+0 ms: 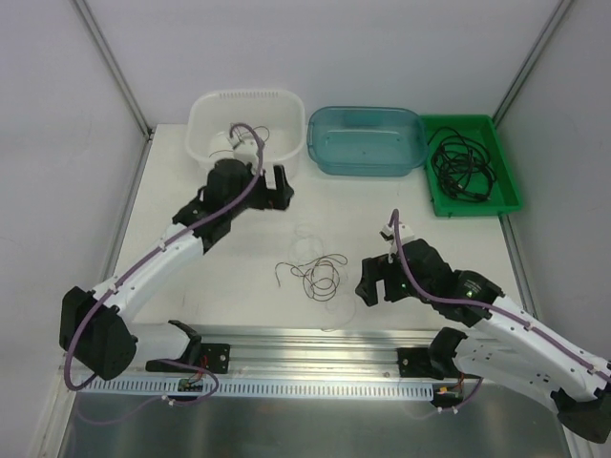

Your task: Untangle the cables

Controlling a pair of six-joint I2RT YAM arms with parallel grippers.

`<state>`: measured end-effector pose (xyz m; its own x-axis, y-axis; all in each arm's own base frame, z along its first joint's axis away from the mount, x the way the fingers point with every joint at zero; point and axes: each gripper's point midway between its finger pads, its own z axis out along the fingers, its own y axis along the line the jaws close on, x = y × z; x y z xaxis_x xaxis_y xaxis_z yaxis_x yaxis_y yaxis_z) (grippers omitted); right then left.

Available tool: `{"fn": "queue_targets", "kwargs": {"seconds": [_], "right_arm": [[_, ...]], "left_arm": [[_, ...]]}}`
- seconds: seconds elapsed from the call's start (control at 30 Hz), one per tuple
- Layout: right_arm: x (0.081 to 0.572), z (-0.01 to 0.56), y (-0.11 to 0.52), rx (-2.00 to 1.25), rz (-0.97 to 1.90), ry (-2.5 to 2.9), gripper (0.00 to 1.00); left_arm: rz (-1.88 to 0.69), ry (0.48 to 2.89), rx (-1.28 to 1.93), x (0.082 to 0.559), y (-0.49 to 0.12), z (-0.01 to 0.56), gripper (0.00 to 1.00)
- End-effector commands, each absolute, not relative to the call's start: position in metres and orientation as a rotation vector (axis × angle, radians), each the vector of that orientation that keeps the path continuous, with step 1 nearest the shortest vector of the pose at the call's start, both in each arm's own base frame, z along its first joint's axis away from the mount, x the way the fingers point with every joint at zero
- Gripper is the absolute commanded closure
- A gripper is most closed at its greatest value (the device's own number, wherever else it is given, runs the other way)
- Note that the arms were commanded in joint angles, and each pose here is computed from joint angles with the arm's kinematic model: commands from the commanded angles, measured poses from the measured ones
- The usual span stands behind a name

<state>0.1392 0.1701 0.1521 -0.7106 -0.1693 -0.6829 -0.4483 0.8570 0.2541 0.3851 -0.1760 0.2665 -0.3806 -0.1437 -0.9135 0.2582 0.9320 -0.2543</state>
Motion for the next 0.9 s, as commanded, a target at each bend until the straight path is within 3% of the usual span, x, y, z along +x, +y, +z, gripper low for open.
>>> {"fn": "queue_targets", "kwargs": {"seconds": [0.0,0.13,0.4,0.57,0.87], "right_arm": [[0.145,0.160,0.196,-0.379,0.671,2.320,0.05],[0.152,0.139,0.205,-0.370,0.654,2.352,0.05],[0.143,0.102,0.221,-0.335,0.708,2.452,0.09],[0.149,0.103,0.221,-0.333,0.675,2.441,0.10],[0.151,0.105,0.221,-0.339,0.662,2.420,0.13]], "left_arm": [[-0.579,2.212,0.190,0.300,-0.217,0.175,0.01],[-0.606,2.358,0.078,0.244,-0.222,0.121,0.01],[-0.549,2.499,0.046,0.201,-0.237,0.072,0.05],[-0.456,2.487,0.065,0.213,-0.240,0.069,0.06],[-0.326,2.335,0.081,0.285,-0.271,0.114,0.08]]}}
